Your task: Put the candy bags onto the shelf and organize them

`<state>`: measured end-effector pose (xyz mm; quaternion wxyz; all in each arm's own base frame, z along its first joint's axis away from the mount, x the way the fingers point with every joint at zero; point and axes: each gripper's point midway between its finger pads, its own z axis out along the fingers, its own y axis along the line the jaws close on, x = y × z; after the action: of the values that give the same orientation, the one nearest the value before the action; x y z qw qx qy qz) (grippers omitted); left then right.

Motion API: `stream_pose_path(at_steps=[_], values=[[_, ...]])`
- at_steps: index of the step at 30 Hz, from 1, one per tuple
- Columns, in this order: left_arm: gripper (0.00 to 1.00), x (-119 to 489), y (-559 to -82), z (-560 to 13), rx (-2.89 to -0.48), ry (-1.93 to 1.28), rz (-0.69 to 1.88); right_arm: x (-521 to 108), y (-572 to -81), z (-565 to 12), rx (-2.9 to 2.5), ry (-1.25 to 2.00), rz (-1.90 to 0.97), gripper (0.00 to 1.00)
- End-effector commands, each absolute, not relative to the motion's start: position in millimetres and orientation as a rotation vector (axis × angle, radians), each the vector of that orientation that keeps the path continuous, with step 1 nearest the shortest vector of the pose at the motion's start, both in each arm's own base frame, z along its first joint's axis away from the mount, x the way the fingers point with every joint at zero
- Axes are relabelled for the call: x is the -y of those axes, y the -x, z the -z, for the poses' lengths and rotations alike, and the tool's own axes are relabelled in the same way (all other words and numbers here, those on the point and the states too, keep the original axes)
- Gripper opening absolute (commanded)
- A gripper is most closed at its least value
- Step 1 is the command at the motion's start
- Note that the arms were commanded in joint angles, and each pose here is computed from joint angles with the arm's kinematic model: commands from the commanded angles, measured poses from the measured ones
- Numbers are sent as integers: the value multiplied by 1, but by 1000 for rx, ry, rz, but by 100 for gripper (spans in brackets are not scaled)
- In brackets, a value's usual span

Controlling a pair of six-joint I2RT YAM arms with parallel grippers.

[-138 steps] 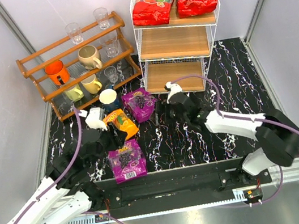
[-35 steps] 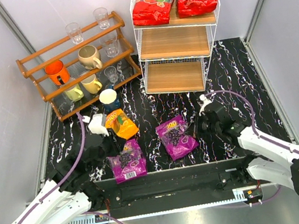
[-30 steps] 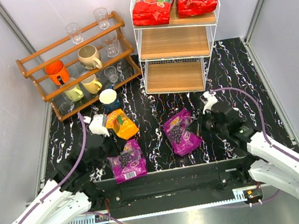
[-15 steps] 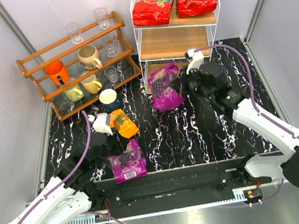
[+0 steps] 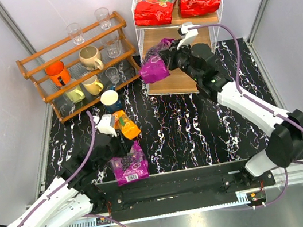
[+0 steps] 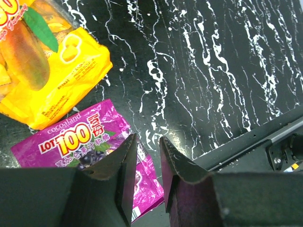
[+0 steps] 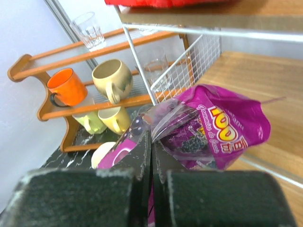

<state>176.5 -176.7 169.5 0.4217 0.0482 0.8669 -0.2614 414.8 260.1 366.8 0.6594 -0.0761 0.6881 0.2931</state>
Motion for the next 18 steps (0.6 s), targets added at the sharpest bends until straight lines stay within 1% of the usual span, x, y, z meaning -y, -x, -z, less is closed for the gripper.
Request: stream_pose_path(at_steps=[1,6,9,18], values=[[28,193,-182,-193,-2090,-149,749,-247,-434,-465,-1226,82,-636,0],[28,196,-182,-190,-2094,-175,748,-242,-450,-474,-1176,61,-635,0],[28,197,-183,-188,-2098,-183,745,-244,-450,-479,-1161,74,-659,0],[27,200,-184,-188,-2096,-190,753,-244,-434,-497,-1109,100,-708,0]])
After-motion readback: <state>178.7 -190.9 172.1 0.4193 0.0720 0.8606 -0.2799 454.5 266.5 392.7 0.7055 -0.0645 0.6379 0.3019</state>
